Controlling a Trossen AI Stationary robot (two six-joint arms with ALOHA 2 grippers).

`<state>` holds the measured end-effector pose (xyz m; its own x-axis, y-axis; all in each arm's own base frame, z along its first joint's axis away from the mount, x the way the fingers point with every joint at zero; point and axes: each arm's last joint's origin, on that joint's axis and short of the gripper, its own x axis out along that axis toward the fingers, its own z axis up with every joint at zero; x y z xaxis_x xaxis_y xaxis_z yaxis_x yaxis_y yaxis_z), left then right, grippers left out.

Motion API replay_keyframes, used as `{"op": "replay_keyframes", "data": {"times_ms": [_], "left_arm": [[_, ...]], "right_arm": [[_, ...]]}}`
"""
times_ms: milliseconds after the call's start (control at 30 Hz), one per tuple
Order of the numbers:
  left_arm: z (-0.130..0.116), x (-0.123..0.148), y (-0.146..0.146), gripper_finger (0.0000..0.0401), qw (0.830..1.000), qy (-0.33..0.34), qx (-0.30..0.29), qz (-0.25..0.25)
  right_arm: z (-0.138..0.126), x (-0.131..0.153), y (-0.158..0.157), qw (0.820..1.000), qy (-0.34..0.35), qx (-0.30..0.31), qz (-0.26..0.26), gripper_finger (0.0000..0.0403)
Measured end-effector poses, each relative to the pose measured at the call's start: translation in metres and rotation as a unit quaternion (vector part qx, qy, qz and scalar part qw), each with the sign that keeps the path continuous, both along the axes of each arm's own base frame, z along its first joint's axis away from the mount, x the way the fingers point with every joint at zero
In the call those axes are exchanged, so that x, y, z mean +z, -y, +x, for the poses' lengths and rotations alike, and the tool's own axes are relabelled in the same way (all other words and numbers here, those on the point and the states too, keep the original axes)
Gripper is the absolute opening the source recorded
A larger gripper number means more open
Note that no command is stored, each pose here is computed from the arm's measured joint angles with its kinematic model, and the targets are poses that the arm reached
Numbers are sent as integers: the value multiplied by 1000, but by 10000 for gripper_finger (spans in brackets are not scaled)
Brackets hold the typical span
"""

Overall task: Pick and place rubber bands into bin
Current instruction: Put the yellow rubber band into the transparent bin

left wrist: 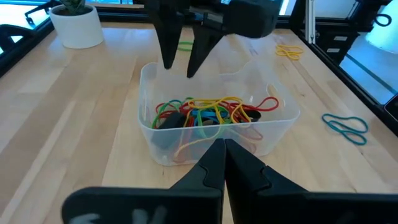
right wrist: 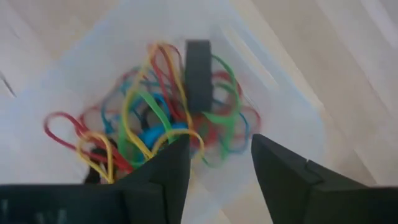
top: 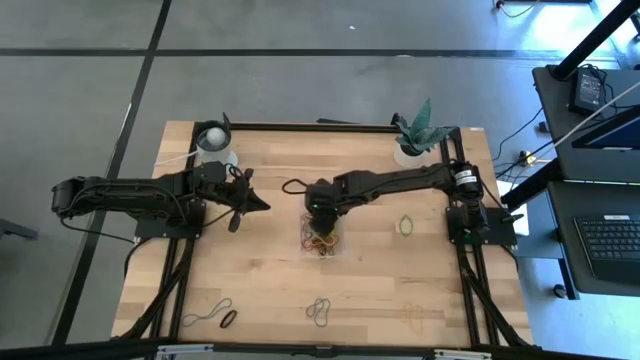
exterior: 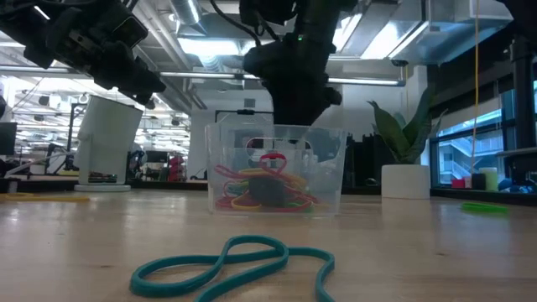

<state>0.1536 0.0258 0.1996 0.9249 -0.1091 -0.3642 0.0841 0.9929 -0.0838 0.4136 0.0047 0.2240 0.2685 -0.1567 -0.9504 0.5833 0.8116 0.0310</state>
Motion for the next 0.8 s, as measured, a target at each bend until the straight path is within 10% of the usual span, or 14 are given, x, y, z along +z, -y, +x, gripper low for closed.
{"op": "replay_keyframes", "data": {"times_ms": [800], "left_arm": [[0,0,0,2,1000,0,1,0]], "right_arm": [[-83,96,-72,995,27,1,-96,144]]}}
